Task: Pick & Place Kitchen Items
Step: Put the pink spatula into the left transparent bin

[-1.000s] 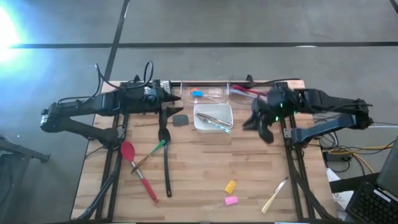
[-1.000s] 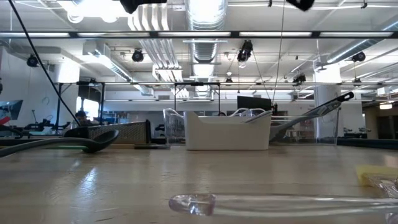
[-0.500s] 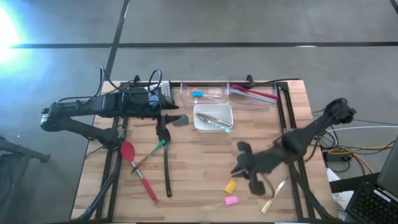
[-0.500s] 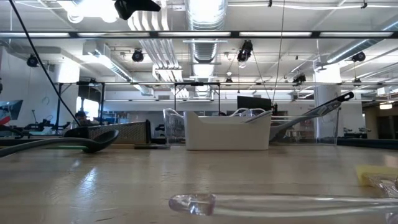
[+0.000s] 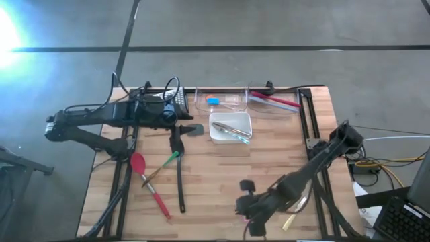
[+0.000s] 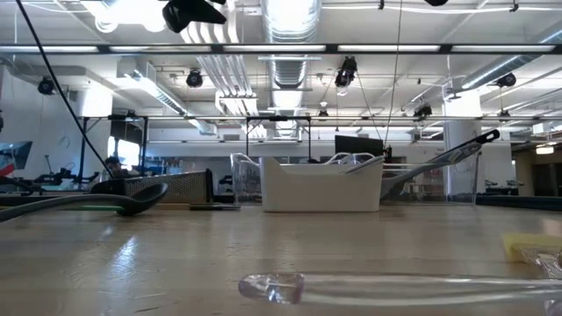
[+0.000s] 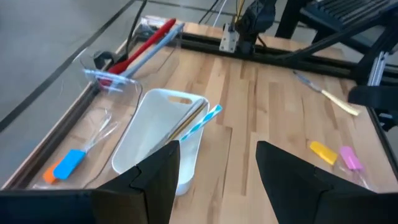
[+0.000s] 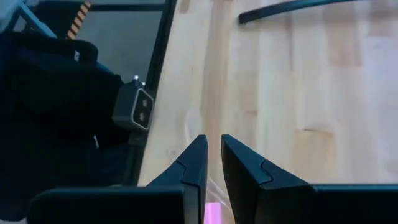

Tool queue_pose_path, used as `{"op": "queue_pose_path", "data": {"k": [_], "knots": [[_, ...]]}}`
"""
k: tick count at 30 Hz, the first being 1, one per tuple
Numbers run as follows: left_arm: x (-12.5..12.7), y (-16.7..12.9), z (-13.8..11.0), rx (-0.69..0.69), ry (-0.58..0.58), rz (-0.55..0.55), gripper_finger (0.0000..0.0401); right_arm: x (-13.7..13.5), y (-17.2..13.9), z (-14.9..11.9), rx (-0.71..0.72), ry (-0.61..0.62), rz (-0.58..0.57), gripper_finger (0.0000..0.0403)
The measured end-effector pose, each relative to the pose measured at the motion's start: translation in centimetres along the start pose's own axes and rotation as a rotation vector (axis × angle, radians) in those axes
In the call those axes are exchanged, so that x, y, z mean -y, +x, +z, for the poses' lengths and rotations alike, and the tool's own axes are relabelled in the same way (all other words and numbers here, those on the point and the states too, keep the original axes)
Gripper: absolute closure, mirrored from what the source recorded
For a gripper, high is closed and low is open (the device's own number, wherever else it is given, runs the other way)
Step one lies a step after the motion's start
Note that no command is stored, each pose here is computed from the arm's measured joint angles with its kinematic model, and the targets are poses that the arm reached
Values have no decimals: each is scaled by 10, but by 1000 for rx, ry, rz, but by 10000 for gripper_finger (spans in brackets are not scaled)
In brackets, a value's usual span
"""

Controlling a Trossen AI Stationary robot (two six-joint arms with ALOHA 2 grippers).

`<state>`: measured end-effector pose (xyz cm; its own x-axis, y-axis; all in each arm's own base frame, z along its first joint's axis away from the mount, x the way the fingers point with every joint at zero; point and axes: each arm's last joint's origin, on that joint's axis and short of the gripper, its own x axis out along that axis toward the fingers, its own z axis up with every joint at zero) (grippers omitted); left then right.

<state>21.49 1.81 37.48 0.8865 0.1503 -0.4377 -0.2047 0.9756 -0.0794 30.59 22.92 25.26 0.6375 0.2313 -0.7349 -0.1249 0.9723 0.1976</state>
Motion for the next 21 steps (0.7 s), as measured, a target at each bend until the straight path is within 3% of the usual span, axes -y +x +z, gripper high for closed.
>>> {"op": "queue_pose_path", "data": {"k": [10,21], "knots": [[0,4,-3,-33,0,3,183,-15,59,-3,-201,25,-121,360],[0,4,-3,-37,5,4,183,-29,109,-6,-290,17,-66,351]]}}
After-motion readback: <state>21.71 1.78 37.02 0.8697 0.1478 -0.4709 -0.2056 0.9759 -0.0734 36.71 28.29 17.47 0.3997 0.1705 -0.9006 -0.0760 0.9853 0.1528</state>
